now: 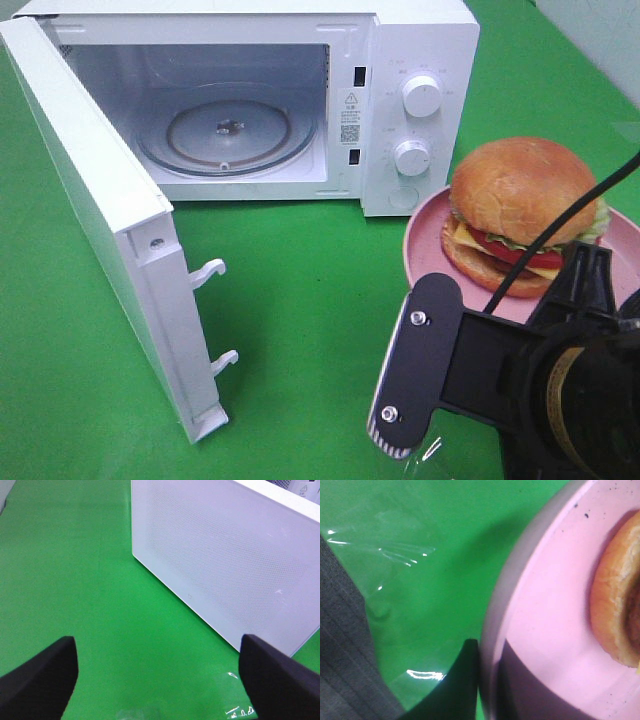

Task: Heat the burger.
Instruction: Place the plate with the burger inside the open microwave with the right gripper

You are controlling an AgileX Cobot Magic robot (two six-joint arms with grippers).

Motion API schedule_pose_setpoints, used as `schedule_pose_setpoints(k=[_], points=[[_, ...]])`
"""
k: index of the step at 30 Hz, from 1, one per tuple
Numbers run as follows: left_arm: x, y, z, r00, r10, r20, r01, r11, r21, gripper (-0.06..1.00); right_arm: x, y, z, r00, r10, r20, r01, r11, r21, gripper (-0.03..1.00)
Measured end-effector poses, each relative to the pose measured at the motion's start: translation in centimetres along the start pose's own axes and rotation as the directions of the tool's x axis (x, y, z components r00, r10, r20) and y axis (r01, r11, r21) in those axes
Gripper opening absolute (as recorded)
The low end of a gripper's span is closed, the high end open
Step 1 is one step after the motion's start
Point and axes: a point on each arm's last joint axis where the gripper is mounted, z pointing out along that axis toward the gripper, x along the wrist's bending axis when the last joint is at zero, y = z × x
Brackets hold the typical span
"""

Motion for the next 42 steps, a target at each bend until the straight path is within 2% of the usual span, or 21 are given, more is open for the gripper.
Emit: schedule_pose_setpoints(k=[1,8,22,31,35,42], points=[[0.0,0.0,0.0,1.0,0.0,0.0,0.0,1.0,0.0,0.8,-0.1,0.3,0.0,0.999,-0.045,0.007,0.045,0.999,-0.03,0.04],[0.0,0.0,0.0,1.0,0.0,0.0,0.0,1.0,0.0,0.8,0.0,1.1,-0.1,0.986,-0.167,0.018,0.168,0.979,-0.117,0.04],[0.0,0.0,0.0,1.0,0.0,0.0,0.0,1.0,0.0,0.8,0.1,1.8,0.0,0.933,-0.356,0.042,0.357,0.913,-0.197,0.04],[0.0,0.0,0.0,1.0,0.0,0.0,0.0,1.0,0.0,0.8,-1.8,1.8,1.4,0.907,-0.417,0.052,0.418,0.88,-0.227,0.04],[0.0,0.0,0.0,1.0,0.0,0.0,0.0,1.0,0.0,0.8,-3.1,1.8,2.3,0.878,-0.472,0.078,0.475,0.841,-0.26,0.04],[0.0,0.0,0.0,1.0,0.0,0.0,0.0,1.0,0.0,0.8,-3.9,1.7,2.8,0.852,-0.513,0.1,0.52,0.811,-0.269,0.04]])
